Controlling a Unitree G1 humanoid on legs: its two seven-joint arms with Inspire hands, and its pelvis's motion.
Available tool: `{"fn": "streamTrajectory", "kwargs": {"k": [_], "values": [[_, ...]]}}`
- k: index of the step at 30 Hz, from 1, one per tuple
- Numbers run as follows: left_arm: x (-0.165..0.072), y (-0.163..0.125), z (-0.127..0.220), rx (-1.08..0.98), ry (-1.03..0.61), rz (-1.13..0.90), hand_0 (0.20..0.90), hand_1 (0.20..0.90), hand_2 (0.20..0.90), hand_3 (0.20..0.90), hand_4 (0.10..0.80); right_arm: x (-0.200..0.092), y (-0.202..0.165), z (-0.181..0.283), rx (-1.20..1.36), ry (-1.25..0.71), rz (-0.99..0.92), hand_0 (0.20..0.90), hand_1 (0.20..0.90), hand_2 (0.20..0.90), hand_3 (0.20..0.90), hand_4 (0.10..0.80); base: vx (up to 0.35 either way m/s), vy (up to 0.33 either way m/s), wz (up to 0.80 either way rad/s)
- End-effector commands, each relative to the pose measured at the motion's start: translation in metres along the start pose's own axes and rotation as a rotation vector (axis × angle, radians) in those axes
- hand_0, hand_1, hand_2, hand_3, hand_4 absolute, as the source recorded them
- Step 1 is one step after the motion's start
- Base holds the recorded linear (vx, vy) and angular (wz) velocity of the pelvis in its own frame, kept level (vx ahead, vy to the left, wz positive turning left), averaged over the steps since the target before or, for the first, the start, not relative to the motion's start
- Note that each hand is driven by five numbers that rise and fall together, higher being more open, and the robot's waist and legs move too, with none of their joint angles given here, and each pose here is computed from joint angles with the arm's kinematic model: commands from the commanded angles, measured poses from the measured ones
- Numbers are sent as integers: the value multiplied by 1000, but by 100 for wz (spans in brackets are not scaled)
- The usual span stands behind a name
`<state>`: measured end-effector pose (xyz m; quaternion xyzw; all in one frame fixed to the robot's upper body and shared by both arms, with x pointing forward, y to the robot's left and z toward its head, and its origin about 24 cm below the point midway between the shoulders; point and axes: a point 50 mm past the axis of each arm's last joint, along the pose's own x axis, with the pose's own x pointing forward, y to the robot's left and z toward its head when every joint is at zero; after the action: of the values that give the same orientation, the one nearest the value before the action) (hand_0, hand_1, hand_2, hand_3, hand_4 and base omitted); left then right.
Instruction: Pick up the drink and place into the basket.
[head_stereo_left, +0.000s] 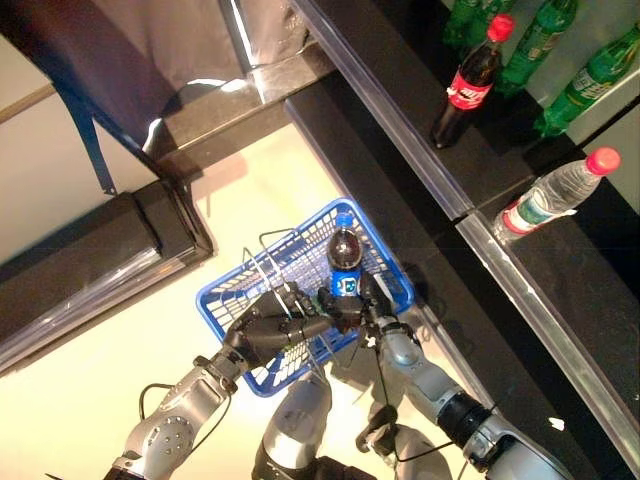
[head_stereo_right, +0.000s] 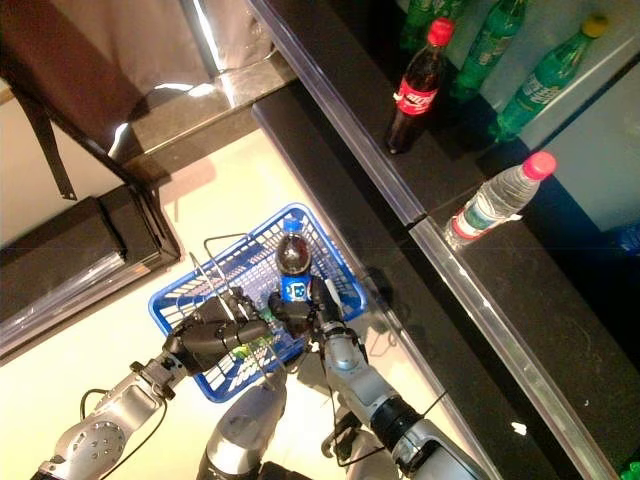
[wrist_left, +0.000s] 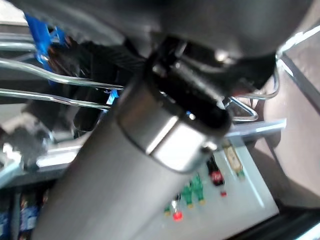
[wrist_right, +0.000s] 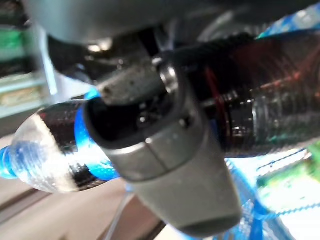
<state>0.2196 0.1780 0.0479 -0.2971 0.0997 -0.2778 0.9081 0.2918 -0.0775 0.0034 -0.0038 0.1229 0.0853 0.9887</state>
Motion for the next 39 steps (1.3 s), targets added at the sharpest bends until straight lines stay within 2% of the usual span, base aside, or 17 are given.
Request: {"fn": "streamTrajectory", "kwargs": {"k": [1,7,15,18,24,30,34,39], "values": [[4,-105,80,149,-462,-688,300,300,300,200,100,2,44,54,255,-266,115,300,300,300,200,100,0,0,0],[3,-116,81,146,-445,-814,300,300,300,200,100,8,41,31,448,-117,168,300,300,300,200,100,0,0,0],[12,-137,70,30,-355,-952,300,300,300,200,100,15,49,30,498,-64,203,300,300,300,200,100,23,-6,1],[15,-139,66,-16,-328,-968,300,300,300,200,100,15,52,19,665,30,256,300,300,300,200,100,53,16,0],[16,-144,64,-12,-298,-989,300,300,300,200,100,20,53,17,649,73,286,300,300,300,200,100,27,0,0],[16,-145,64,-32,-289,-1013,300,300,300,200,100,24,48,11,603,120,237,300,300,300,200,100,20,3,0],[17,-148,63,-20,-280,-1026,300,300,300,200,100,29,39,4,473,183,149,300,300,300,200,100,0,0,0],[21,-152,65,-21,-276,-1026,300,300,300,200,100,37,25,-3,515,267,59,300,300,300,200,100,20,1,4]]}}
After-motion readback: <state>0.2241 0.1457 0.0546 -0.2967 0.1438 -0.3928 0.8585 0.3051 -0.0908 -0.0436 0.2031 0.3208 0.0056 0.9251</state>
